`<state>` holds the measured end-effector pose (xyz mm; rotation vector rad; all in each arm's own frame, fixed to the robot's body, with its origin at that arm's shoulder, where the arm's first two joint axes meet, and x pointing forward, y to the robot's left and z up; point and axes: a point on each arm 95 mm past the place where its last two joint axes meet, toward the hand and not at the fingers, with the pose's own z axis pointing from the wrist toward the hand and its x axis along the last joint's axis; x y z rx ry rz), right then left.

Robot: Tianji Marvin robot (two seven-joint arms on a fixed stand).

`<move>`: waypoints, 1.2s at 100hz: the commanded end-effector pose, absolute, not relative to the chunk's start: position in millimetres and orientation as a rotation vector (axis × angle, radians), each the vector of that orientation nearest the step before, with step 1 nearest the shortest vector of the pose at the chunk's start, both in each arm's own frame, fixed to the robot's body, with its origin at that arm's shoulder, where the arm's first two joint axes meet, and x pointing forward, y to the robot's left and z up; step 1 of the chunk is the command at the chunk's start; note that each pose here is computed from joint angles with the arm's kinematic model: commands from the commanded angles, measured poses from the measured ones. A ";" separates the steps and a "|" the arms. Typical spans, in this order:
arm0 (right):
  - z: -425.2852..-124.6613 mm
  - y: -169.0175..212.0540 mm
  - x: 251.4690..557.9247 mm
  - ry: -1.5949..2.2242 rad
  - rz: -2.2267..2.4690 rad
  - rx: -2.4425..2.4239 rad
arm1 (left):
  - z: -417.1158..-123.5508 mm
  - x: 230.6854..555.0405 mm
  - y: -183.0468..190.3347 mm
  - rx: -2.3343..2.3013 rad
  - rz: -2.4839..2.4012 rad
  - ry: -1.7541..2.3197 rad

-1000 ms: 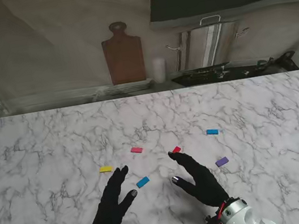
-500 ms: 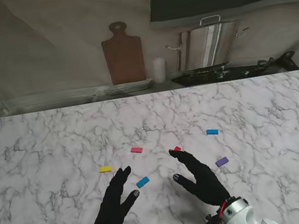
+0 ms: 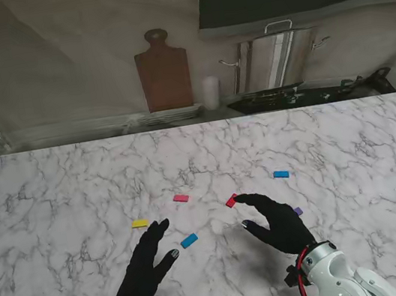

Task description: Arrange dominoes in a row

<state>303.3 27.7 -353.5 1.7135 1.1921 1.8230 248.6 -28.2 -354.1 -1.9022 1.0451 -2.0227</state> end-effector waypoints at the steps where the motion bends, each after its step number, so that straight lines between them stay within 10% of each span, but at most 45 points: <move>1: -353.5 15.5 311.0 1.205 1.769 1.693 | -352.7 249.0 -28.6 -1.903 -2.018 1.070; 120: -382.6 -74.5 367.4 1.572 1.156 1.259 | -352.9 253.8 -19.7 -1.896 -1.991 1.081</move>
